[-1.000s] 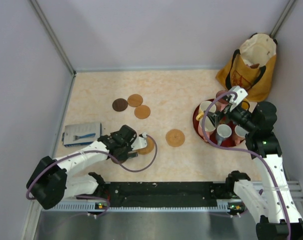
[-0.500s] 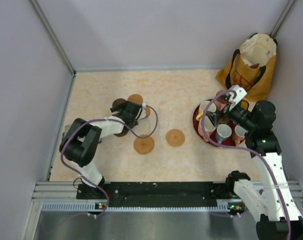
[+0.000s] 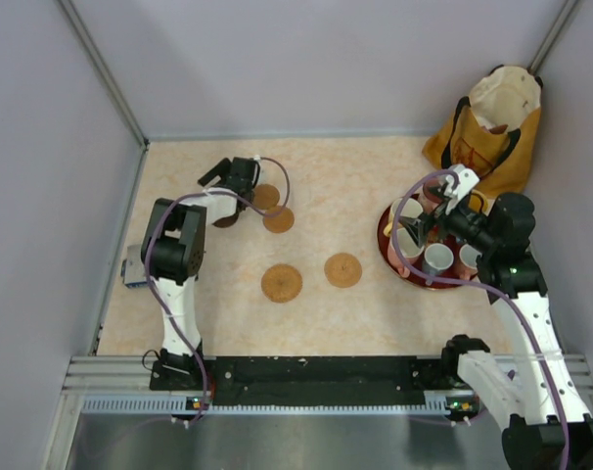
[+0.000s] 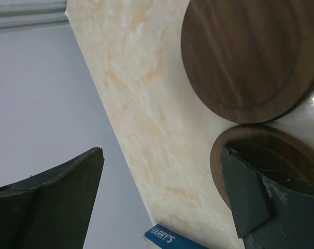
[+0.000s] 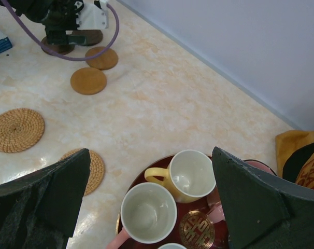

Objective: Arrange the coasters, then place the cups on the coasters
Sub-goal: Move the coaster to the center of the board.

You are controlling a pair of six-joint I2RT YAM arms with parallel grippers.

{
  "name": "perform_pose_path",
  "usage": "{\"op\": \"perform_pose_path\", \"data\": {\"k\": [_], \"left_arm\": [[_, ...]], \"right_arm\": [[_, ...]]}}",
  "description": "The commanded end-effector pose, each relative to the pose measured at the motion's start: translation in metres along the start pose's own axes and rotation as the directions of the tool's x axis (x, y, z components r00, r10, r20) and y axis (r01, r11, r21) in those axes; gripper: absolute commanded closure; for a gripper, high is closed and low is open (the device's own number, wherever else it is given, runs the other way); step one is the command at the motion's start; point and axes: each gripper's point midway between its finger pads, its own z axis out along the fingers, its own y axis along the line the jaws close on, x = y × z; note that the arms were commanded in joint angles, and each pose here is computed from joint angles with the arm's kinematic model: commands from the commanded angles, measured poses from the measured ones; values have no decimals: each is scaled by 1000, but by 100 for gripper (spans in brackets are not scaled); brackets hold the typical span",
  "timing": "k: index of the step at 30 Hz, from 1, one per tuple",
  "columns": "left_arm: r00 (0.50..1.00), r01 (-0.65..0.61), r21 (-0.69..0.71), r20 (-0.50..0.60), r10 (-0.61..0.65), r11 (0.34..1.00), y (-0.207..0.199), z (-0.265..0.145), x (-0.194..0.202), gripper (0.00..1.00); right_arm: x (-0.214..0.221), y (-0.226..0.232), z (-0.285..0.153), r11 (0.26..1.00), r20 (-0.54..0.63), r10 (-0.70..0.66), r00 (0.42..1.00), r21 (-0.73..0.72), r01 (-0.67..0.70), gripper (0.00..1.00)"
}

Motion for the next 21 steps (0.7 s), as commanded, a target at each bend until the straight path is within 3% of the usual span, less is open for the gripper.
{"op": "perform_pose_path", "data": {"k": [1,7,13,17,21], "left_arm": [[992,122,-2,17,-122,993,25,-3,-2,2],[949,192,131,226,-218,973,39,-68,-33,2],[915,3,221,392,-92,975,-16,-145,-67,2],[913,-139,237,406,32,961,-69,-165,-78,1],[927,-216,223,352,128,951,-104,-148,-82,2]], "right_arm": [[-8,1,3,999,30,-30,999,-16,31,1],[-10,2,2,999,36,-29,999,-17,30,1],[-10,2,2,1000,36,-26,999,-13,26,1],[-12,2,0,1000,40,-29,999,-8,29,1],[-13,2,0,999,44,-32,999,-7,32,1]]}}
